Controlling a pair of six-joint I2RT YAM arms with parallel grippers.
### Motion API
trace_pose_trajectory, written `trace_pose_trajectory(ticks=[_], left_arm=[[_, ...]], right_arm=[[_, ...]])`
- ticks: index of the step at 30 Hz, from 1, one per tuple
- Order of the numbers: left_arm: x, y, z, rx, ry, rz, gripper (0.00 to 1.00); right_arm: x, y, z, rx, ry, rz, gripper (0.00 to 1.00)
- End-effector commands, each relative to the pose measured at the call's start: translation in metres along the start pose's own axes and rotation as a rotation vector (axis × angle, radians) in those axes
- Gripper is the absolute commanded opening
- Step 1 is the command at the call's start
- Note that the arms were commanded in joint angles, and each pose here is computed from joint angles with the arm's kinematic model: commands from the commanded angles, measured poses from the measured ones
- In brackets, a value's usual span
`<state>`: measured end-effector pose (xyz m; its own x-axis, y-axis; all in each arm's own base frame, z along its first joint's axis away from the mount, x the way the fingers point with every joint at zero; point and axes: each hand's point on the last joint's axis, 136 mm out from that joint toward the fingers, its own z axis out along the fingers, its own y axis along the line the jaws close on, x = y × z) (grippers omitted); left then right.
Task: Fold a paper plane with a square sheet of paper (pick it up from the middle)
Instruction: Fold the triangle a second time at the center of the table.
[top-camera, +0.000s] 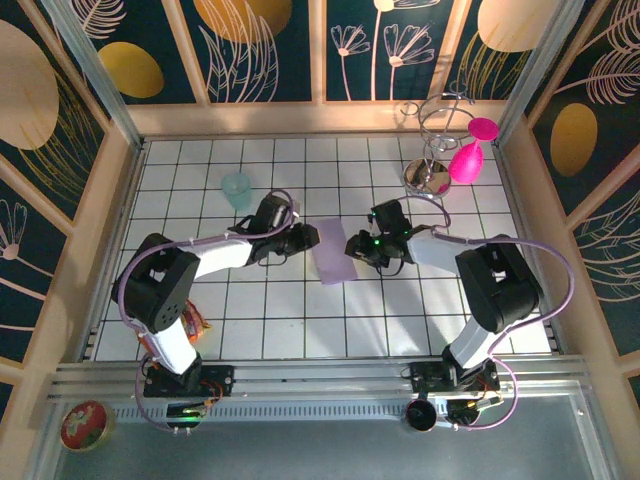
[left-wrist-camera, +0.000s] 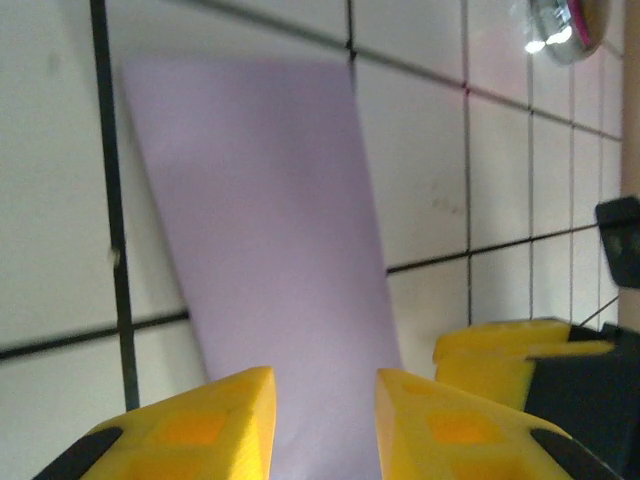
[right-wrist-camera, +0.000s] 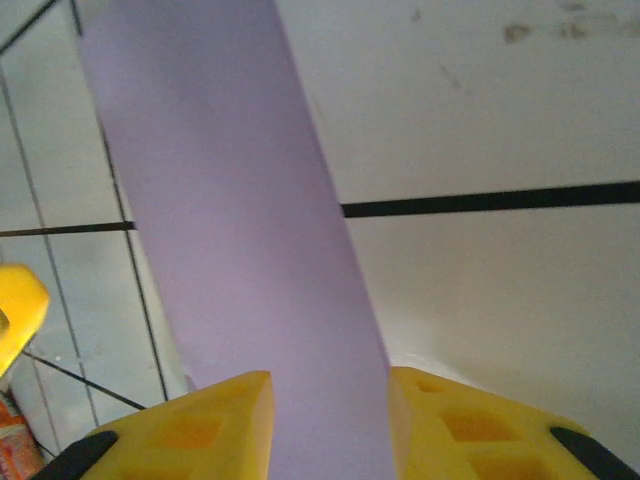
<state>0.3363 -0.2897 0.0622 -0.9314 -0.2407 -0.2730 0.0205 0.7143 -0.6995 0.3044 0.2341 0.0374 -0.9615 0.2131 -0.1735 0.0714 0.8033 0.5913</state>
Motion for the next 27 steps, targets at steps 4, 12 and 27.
trace_pose_trajectory(ticks=[4, 12, 27], left_arm=[[0.008, -0.002, 0.005, 0.045, 0.015, -0.059, 0.33], [0.013, 0.005, 0.009, 0.028, 0.034, -0.06, 0.32], [0.008, 0.003, 0.016, 0.023, 0.037, -0.035, 0.32]], right_arm=[[0.02, -0.014, 0.005, 0.042, 0.07, 0.029, 0.37], [0.039, -0.011, 0.005, 0.049, 0.118, 0.01, 0.36], [0.046, -0.024, -0.011, 0.12, 0.099, 0.012, 0.38]])
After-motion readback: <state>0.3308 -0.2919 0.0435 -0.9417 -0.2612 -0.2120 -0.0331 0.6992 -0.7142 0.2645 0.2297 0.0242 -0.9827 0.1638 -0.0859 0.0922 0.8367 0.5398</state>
